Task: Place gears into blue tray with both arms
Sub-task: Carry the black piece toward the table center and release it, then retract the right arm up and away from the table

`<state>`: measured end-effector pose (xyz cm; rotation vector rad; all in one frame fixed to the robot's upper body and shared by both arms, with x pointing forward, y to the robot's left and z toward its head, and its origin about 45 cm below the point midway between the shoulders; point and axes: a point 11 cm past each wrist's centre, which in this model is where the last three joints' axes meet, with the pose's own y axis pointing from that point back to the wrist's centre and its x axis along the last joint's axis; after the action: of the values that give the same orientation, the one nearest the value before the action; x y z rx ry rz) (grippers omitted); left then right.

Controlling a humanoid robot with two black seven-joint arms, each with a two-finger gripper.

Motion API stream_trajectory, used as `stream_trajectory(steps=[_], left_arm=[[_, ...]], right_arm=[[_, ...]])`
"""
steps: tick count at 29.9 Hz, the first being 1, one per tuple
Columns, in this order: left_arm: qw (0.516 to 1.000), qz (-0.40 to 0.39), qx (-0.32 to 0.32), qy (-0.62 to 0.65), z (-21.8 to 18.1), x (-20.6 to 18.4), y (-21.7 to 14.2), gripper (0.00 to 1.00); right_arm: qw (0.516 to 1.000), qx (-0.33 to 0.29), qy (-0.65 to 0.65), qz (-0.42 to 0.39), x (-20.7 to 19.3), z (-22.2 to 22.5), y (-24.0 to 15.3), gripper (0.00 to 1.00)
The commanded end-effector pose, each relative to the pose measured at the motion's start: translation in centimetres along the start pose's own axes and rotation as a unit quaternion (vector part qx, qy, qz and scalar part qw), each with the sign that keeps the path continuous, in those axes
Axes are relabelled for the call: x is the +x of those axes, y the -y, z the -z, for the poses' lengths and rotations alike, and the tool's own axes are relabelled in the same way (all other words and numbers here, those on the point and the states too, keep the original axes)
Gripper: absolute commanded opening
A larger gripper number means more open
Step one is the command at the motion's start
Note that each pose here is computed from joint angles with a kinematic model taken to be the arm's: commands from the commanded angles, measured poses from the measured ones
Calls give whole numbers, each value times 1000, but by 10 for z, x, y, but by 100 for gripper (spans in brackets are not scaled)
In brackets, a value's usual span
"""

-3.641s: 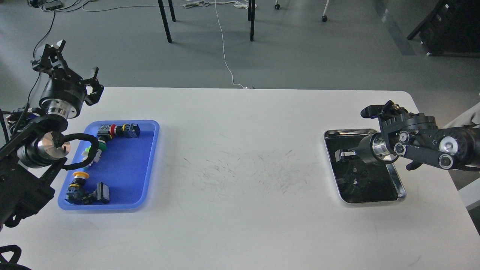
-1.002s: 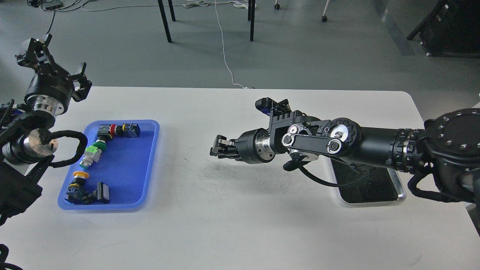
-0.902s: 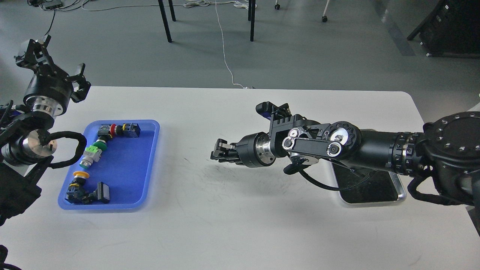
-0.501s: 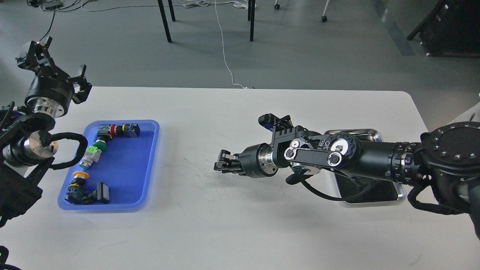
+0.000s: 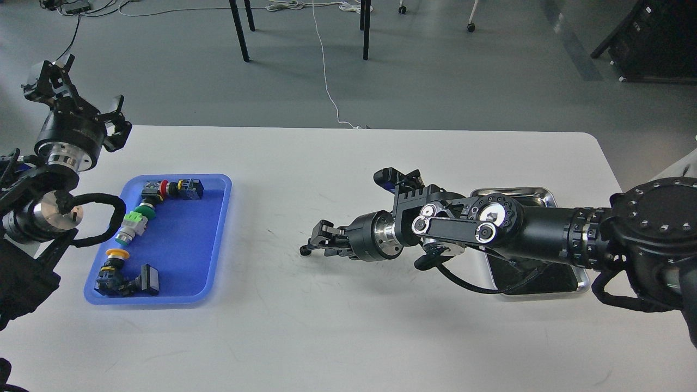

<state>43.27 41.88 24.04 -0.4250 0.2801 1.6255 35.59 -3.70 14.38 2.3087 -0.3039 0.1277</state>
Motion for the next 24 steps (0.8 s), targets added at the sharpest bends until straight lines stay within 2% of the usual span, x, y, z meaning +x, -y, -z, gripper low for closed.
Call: stream_trajectory(steps=[1,3,6,12,19,24], left_arm=[[1000,-1,0,1,0,1,0,99],[1000,-3,2,1,1,3,-2,99],[1000,-5,4,2,3,5,-3,99],[1000,-6,3,4,1,7,-4,99],[1000,-8,3,6,1,7,-4,99],[1000,-8,4,5,2,7,-4,99]], right_arm=[[1000,1,2,-8,6,1,-1,73],[1000,4,1,-13,10,5,-3,80],[1000,9,-2,-24,22,14,-8,83],[998,42,-17,-37,42,52,-20,88],[995,86,-48,-4,43,104,-36,89],[995,84,-40,-40,77,84,-92,90]])
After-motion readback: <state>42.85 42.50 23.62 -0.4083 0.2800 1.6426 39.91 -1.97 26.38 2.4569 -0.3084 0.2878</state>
